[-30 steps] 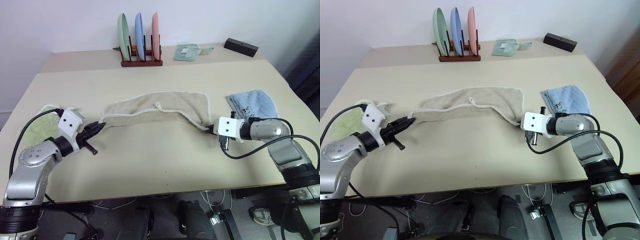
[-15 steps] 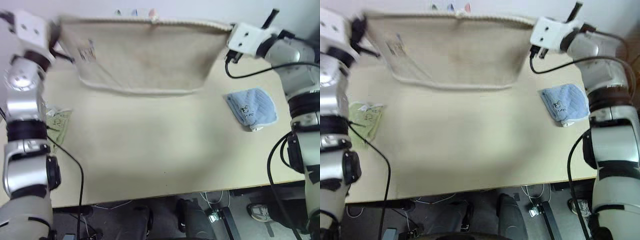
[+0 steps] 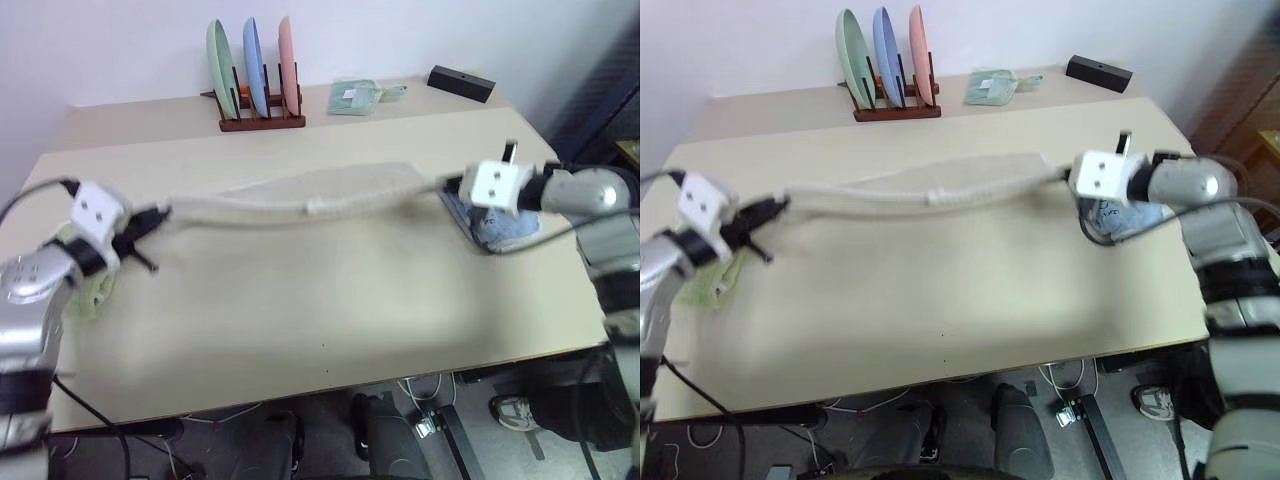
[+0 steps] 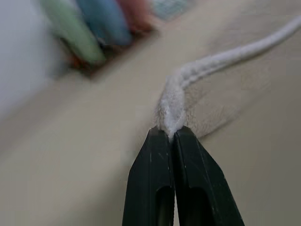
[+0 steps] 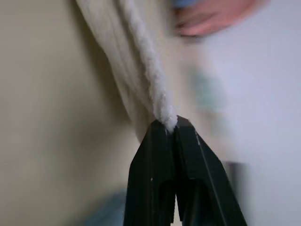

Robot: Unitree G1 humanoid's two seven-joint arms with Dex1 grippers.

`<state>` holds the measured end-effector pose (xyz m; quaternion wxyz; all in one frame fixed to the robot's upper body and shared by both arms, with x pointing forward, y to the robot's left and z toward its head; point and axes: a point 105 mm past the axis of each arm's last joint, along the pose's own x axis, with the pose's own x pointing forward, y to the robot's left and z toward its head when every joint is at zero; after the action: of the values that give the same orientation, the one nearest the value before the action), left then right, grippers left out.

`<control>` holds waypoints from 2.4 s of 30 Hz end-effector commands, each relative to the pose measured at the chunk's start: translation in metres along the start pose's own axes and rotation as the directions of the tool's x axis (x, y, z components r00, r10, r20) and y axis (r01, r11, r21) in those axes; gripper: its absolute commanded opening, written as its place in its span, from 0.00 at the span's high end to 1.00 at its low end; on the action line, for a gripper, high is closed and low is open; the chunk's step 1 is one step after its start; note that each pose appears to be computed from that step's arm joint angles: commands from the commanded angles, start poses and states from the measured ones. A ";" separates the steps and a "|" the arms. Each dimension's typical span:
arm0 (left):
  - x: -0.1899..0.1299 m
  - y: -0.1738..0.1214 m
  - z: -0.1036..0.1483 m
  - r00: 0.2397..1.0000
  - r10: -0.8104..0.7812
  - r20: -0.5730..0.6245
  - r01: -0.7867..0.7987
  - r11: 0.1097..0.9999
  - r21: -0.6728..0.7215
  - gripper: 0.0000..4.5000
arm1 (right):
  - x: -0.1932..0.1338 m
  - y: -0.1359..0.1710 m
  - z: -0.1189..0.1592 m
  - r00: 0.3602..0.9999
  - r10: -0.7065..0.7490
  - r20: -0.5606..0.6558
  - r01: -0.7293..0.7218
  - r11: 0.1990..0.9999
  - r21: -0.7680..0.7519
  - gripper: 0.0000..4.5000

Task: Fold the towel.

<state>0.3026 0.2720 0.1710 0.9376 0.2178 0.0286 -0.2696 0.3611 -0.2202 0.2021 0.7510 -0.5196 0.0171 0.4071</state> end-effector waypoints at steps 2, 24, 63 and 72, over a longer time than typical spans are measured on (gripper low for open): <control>-0.034 -0.036 0.002 0.980 -0.173 -0.101 0.167 0.984 -0.061 1.00 | -0.032 0.030 0.013 0.978 0.209 0.002 -0.207 0.967 0.146 0.99; -0.003 0.009 -0.026 0.986 0.077 -0.147 -0.089 0.993 -0.077 1.00 | 0.019 0.004 -0.022 0.990 0.103 -0.097 -0.088 0.985 0.150 0.99; 0.044 -0.038 0.029 0.980 0.090 0.180 -0.058 0.982 -0.181 0.24 | -0.028 0.069 0.017 0.969 -0.179 0.173 -0.089 0.401 0.912 0.01; 0.069 -0.146 0.066 0.870 -0.391 0.301 0.436 0.895 -0.097 0.24 | -0.017 0.144 0.023 0.991 -0.104 0.086 -0.094 -0.071 0.993 0.01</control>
<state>0.2856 0.1019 0.1539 0.8759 0.0792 -0.0198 -0.4755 0.2505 -0.1923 0.1027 0.8877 0.2200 0.2637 0.3067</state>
